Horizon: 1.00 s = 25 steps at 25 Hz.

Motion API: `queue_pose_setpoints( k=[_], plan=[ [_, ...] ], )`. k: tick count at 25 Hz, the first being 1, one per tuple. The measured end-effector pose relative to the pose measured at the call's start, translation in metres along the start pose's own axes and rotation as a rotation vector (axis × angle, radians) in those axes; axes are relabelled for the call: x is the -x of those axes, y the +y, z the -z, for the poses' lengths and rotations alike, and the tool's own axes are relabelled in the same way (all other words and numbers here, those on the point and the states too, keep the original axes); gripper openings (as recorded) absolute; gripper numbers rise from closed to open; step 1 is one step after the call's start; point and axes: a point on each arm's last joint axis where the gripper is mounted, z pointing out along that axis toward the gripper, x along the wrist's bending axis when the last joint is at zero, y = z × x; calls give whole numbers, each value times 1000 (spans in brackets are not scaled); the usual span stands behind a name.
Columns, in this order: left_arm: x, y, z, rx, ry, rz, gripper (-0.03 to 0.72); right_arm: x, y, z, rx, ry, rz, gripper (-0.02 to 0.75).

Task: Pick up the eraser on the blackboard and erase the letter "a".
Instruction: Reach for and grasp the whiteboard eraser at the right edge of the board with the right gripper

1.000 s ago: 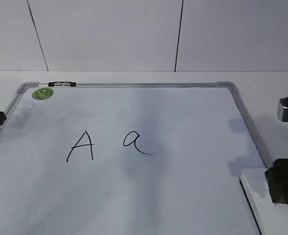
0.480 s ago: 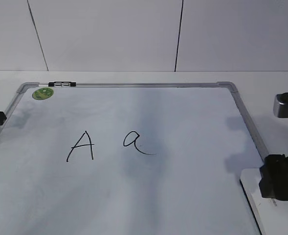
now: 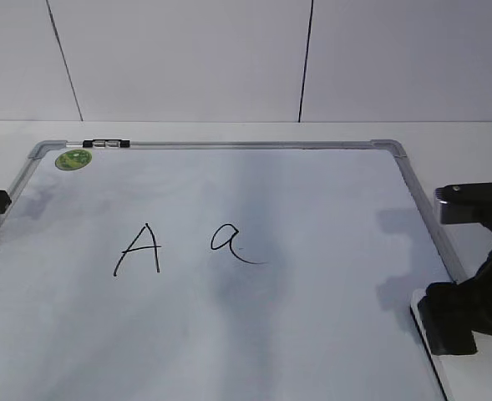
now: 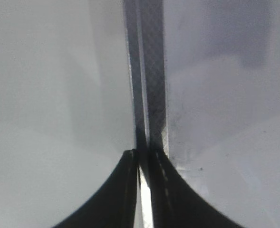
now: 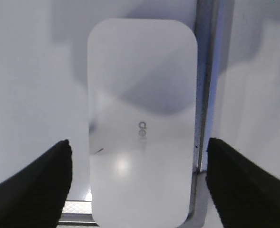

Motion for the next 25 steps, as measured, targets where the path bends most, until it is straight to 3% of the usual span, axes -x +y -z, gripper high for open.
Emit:
queue_pose_setpoints(
  k=[25],
  plan=[
    [0,0,0,0,0,0,54,2,7,-7,31,3,17,678]
  ],
)
